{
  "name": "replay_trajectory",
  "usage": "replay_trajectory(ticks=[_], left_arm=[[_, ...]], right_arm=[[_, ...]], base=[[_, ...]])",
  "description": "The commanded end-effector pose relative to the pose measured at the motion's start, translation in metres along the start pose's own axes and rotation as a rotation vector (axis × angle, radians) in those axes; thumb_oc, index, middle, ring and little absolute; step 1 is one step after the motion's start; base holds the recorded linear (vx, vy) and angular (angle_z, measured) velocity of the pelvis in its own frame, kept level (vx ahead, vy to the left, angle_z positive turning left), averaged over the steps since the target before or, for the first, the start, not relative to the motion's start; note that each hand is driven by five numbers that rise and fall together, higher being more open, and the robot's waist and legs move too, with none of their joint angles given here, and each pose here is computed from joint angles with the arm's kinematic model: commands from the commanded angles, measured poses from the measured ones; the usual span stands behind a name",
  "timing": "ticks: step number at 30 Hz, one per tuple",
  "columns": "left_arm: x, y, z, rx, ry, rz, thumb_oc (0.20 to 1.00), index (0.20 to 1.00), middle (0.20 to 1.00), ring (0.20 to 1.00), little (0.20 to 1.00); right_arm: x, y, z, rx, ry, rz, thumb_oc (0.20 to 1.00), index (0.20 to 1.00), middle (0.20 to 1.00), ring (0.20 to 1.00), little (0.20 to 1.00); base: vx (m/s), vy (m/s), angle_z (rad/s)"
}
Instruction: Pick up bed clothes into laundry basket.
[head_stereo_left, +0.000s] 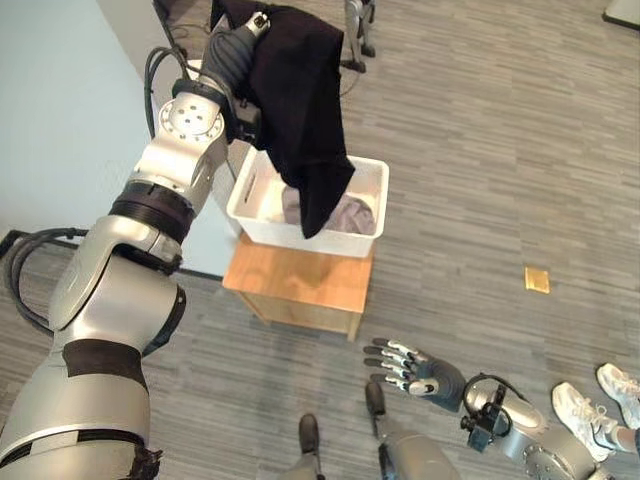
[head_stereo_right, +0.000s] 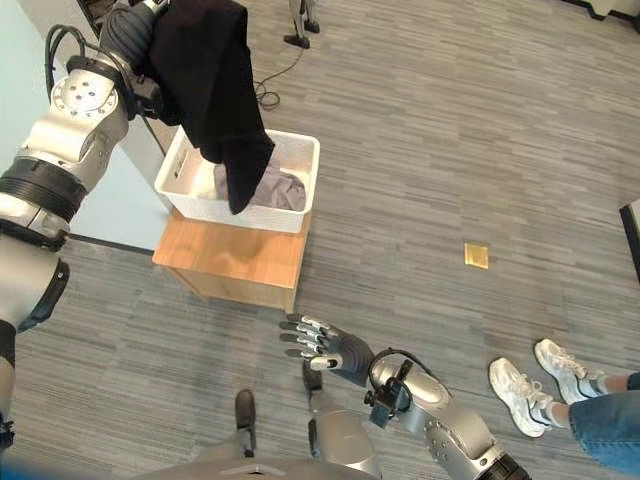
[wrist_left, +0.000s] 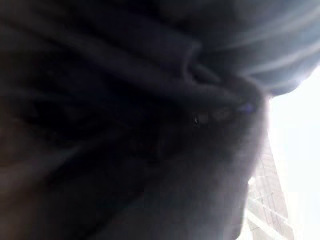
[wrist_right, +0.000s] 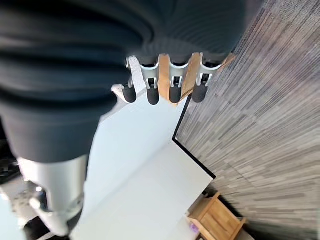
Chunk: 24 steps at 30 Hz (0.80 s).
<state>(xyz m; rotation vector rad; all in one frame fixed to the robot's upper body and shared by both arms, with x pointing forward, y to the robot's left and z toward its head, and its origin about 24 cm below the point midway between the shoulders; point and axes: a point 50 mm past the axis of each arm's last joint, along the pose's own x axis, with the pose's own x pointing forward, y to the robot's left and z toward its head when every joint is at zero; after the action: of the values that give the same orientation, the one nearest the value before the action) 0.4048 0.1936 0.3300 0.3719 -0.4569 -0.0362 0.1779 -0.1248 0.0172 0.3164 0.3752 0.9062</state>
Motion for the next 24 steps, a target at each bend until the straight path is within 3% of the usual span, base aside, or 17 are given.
replay_trajectory(ticks=[1, 8, 12, 19, 24], left_arm=[[0.011, 0.044, 0.087, -0.002, -0.262, 0.176, 0.200, 0.200, 0.200, 0.200, 0.200], [0.006, 0.079, 0.131, 0.098, -0.327, 0.293, 0.200, 0.200, 0.200, 0.200, 0.200], [0.004, 0.082, 0.160, 0.097, -0.396, 0.315, 0.200, 0.200, 0.200, 0.200, 0.200], [0.001, 0.091, 0.154, 0.093, -0.389, 0.354, 0.200, 0.200, 0.200, 0.200, 0.200], [0.000, 0.095, 0.114, 0.074, -0.291, 0.370, 0.200, 0.200, 0.200, 0.200, 0.200]], right_arm=[[-0.006, -0.010, 0.020, -0.074, -0.031, -0.006, 1.000, 1.000, 1.000, 1.000, 1.000], [-0.009, -0.013, 0.018, -0.058, -0.027, -0.026, 1.000, 1.000, 1.000, 1.000, 1.000], [-0.014, -0.016, 0.015, -0.070, -0.010, -0.053, 1.000, 1.000, 1.000, 1.000, 1.000], [-0.023, -0.016, 0.011, -0.062, -0.008, -0.079, 1.000, 1.000, 1.000, 1.000, 1.000], [-0.032, -0.017, 0.000, -0.040, -0.004, -0.131, 1.000, 1.000, 1.000, 1.000, 1.000]], base=[[0.01, -0.013, -0.05], [-0.03, -0.021, -0.13], [-0.05, -0.010, -0.12], [-0.06, -0.003, -0.05], [-0.07, -0.044, -0.14]])
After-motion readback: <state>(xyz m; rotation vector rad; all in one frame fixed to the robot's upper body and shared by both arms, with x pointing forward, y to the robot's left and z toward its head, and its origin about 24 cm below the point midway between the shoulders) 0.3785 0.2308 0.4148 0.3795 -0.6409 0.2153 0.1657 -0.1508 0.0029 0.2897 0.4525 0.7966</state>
